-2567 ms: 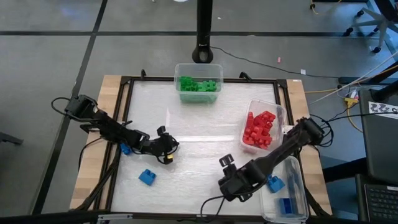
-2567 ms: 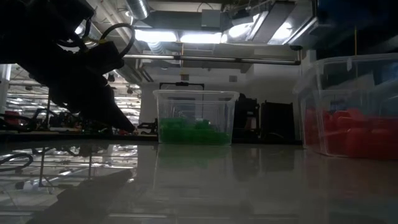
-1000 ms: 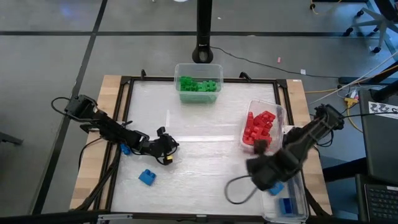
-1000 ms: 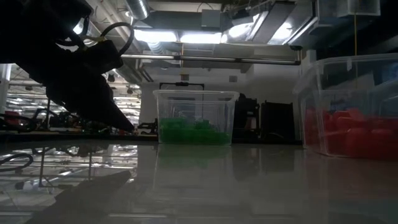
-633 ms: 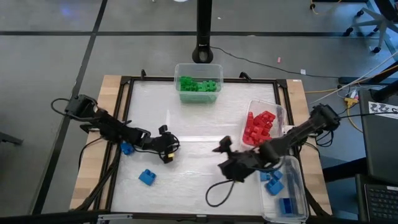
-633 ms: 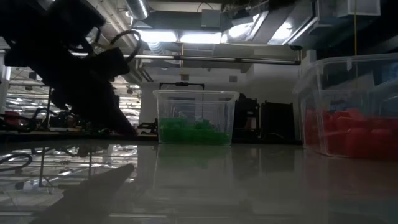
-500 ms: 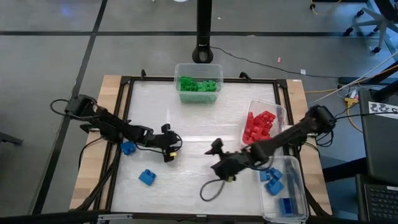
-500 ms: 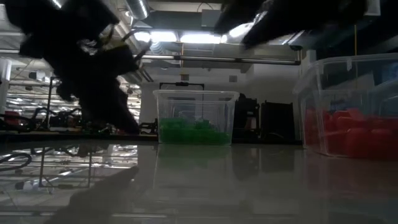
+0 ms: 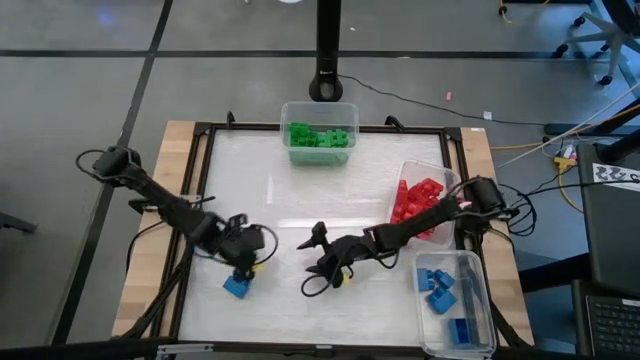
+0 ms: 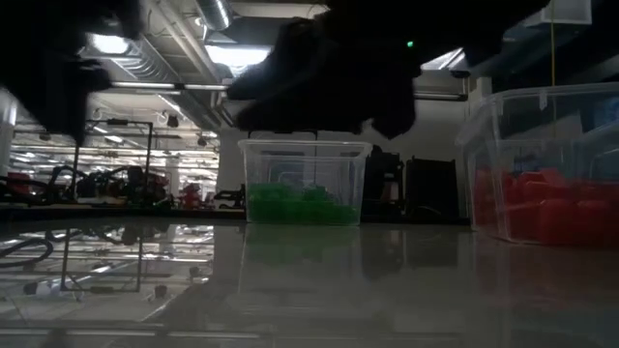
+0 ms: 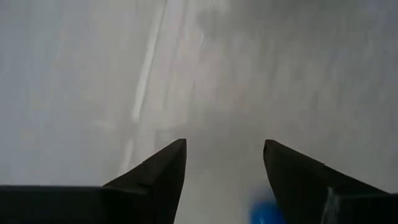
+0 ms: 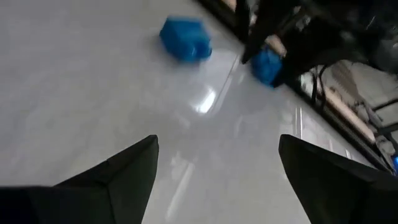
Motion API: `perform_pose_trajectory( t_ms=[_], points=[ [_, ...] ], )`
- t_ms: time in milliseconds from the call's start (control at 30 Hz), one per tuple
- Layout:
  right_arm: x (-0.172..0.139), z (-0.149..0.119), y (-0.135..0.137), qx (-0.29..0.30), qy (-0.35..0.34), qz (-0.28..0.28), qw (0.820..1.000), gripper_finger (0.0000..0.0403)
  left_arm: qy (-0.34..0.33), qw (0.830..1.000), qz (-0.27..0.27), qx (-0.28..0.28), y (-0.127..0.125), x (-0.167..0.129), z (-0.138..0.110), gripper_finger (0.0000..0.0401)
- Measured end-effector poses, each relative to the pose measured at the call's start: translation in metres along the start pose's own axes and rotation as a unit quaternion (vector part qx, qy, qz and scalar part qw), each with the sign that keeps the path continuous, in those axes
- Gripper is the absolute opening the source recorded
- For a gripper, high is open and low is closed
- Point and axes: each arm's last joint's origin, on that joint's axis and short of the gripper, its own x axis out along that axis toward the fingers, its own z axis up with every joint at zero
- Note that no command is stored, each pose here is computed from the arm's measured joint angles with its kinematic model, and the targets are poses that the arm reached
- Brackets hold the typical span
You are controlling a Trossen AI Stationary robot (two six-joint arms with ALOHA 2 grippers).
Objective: Sort blocks
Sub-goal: Put the blue game piece into the bottom right transparent bin
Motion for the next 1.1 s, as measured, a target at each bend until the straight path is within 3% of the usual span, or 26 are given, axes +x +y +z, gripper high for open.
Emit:
perform_pose_trajectory(
  t_ms=[300, 500, 667, 833, 1100],
  points=[
    [0.017, -0.002, 0.006, 0.011, -0.062, -0.031, 0.998, 0.0331, 0.016, 0.998, -0.028, -0.059, -0.036, -0.009, -0.062, 0.0202],
    [0.026, -0.012, 0.015, 0.023, -0.05, -0.023, 0.998, 0.0331, 0.0, 0.998, -0.046, -0.043, -0.046, -0.004, -0.087, 0.0202],
    [0.032, -0.019, 0.02, 0.059, -0.05, -0.021, 0.997, 0.0331, -0.01, 0.997, -0.079, 0.004, -0.061, 0.002, -0.097, 0.0202],
    [0.038, -0.023, 0.024, 0.064, -0.057, -0.025, 0.996, 0.0331, -0.013, 0.996, -0.05, 0.066, -0.065, 0.015, -0.103, 0.0202],
    [0.042, -0.02, 0.023, 0.065, -0.064, -0.029, 0.995, 0.0331, -0.112, 0.984, -0.032, 0.137, -0.071, 0.027, -0.084, 0.0202]
  ],
)
